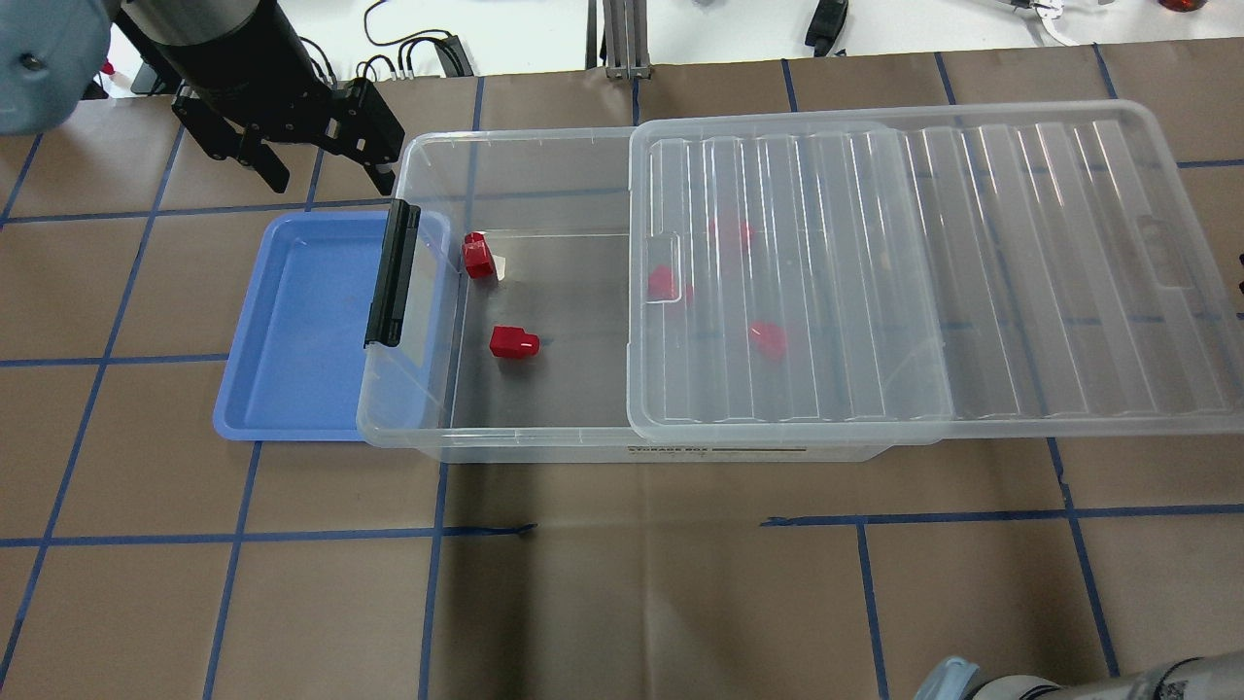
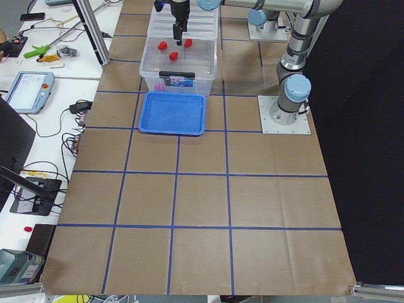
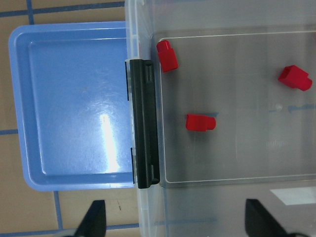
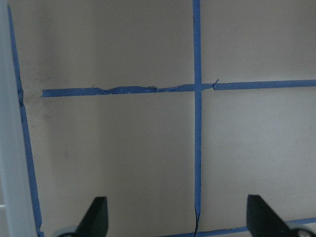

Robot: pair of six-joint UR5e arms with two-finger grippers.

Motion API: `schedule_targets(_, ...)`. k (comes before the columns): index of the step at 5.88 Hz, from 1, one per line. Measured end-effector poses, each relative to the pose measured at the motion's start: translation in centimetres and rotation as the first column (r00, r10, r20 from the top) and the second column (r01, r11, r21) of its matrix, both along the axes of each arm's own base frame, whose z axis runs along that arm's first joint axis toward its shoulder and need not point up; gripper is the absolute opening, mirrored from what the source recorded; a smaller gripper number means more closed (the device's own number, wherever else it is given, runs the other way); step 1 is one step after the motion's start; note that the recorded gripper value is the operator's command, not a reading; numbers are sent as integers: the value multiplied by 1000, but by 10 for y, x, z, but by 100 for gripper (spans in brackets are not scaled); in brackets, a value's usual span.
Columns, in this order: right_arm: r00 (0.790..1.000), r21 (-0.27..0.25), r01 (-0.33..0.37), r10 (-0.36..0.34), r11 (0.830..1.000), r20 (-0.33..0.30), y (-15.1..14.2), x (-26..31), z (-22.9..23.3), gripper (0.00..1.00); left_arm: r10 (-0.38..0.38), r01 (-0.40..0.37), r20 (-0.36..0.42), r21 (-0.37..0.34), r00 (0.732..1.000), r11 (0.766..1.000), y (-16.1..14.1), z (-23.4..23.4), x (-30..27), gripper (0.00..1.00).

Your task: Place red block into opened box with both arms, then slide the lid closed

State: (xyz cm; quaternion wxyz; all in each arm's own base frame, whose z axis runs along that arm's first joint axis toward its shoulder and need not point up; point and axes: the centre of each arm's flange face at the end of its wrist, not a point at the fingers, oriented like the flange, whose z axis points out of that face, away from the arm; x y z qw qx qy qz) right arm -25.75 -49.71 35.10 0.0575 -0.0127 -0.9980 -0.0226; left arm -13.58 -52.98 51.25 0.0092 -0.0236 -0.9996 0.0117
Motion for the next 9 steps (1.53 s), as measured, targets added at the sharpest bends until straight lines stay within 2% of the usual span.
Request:
schedule_targets(2, 1000, -10, -1, 1, 1000, 6, 8, 12, 4, 100, 96, -96, -6, -22, 995, 995, 2, 1, -1, 98)
schedule_targets(6, 999, -26, 24, -23, 999, 48, 21, 31, -1, 100, 82, -83, -6, -35, 997, 996, 4, 4, -1, 98)
schedule_targets(9, 998, -33, -12, 14, 999, 55, 15, 52, 0, 100, 42, -43, -10, -39, 999, 998, 4, 5, -1, 98)
